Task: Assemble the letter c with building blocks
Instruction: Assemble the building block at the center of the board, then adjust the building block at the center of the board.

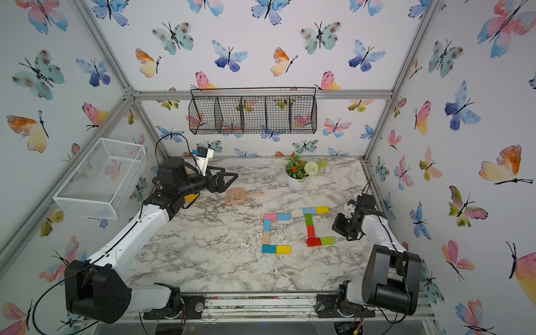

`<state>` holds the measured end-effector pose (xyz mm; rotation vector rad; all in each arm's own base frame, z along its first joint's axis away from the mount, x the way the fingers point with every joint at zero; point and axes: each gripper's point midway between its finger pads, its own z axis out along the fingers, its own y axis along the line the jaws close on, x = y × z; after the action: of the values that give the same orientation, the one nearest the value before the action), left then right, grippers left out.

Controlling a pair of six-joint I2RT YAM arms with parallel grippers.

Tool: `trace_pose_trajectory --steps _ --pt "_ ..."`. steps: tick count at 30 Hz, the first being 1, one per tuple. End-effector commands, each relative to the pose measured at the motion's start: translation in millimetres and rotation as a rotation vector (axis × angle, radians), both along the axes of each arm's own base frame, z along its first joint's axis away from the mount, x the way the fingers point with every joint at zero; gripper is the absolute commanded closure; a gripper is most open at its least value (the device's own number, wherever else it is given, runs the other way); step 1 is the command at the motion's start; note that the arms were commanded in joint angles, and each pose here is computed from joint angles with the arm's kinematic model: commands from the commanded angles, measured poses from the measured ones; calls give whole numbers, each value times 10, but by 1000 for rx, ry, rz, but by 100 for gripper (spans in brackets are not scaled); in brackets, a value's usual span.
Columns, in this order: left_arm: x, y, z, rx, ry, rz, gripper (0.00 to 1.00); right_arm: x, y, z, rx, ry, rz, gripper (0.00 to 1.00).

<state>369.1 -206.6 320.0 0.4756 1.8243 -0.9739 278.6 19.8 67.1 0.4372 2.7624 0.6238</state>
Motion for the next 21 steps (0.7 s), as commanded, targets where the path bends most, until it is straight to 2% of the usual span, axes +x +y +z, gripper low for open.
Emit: trace_pose_trajectory --steps 1,5,11,21 --pt "-26 17 63 -12 -19 -5 2 -62 256 113 86 -14 87 97" --pt "-26 23 58 -8 -22 0 2 -81 498 191 126 -39 175 97" --pt "-24 29 87 -11 -28 0 2 -106 765 264 117 -56 279 97" --pt "17 34 8 -2 -12 8 2 -312 1116 -11 64 13 445 97"
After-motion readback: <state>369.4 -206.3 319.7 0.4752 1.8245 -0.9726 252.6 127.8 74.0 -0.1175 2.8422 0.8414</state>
